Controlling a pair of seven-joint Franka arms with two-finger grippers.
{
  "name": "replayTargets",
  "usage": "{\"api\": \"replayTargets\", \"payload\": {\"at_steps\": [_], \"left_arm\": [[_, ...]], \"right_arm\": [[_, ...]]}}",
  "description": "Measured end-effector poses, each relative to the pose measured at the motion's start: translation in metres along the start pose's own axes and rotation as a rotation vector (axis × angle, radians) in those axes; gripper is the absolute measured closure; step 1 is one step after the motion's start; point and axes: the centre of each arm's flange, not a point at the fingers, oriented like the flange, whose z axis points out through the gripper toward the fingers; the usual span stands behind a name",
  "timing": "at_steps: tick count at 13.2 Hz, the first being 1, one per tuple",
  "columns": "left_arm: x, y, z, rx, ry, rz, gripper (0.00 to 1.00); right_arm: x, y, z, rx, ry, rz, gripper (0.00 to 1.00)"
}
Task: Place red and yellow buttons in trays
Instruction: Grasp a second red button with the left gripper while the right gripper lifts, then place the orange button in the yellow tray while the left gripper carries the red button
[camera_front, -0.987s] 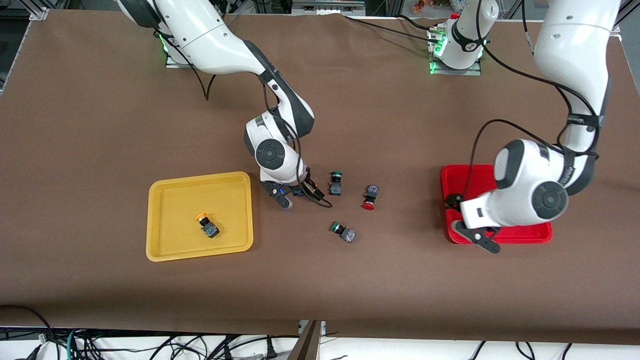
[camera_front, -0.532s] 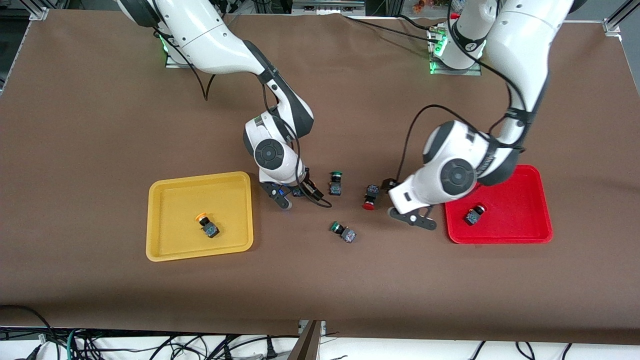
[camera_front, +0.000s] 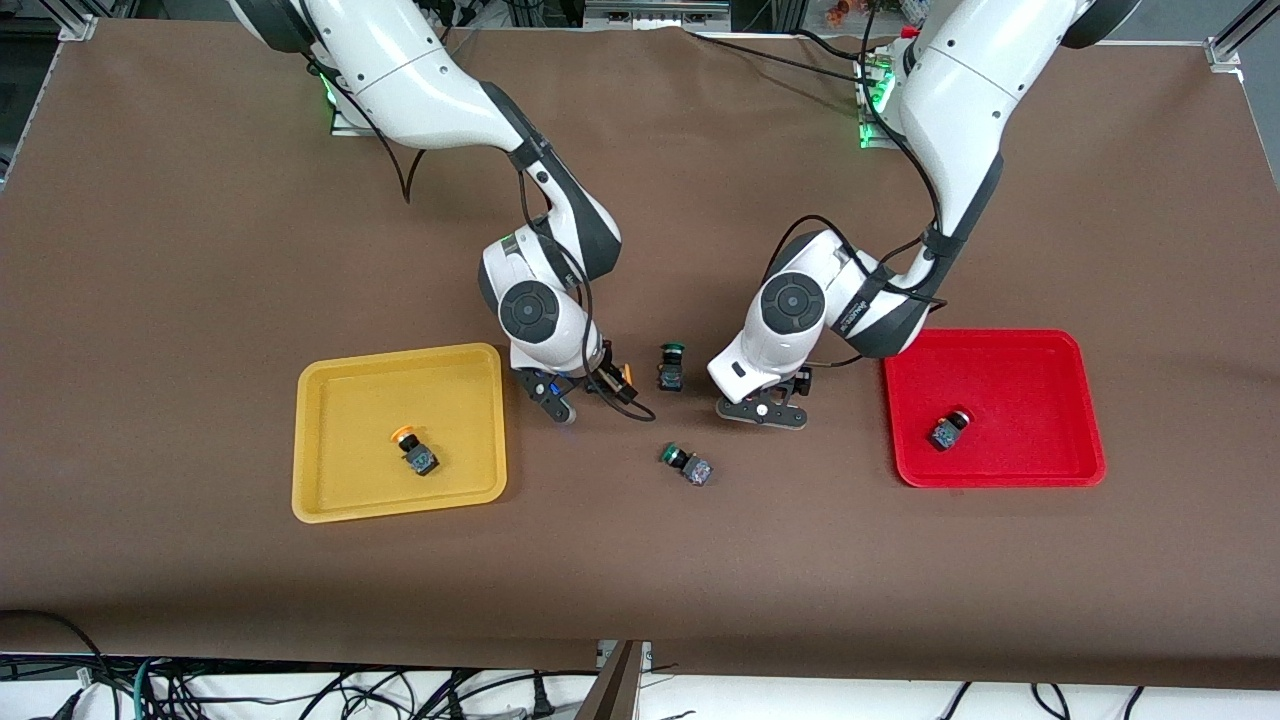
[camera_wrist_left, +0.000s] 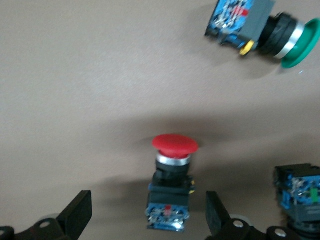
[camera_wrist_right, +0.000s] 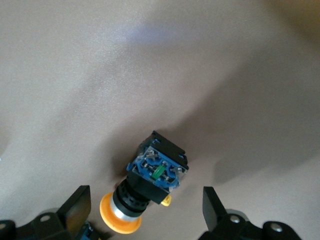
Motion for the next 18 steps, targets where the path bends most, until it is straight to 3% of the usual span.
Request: {"api": "replayTargets", "payload": {"at_steps": [2, 6, 7, 10, 12, 15, 18], "left_arm": [[0.001, 0.008, 0.004, -0.032, 0.041, 0.003, 0.00], [-0.001, 0.009, 0.021, -0.043, 0.038, 0.001, 0.00], [-0.001, 0.009, 0.022, -0.044, 0.039, 0.001, 0.07], [-0.001, 0.010, 0.022, -0.046, 0.041, 0.002, 0.41], [0.000, 0.010, 0.021, -0.046, 0.044, 0.003, 0.59], [0.005, 0.005, 0.012, -0.038, 0.051, 0.004, 0.59], [0.025, -0.037, -0.036, 0.037, 0.054, 0.105, 0.59]], "right_arm": [[0.001, 0.002, 0.004, -0.007, -0.001, 0.002, 0.01], [0.002, 0.007, 0.012, -0.012, 0.001, 0.005, 0.03], [0.003, 0.007, 0.014, -0.014, 0.001, -0.001, 0.03], [0.006, 0.009, 0.013, -0.023, -0.002, -0.081, 0.36], [0.017, 0.012, 0.005, -0.051, -0.016, -0.166, 0.56], [0.045, 0.016, -0.026, -0.114, -0.013, -0.349, 0.58], [0.075, 0.021, -0.059, -0.207, 0.034, -0.594, 0.58]]}}
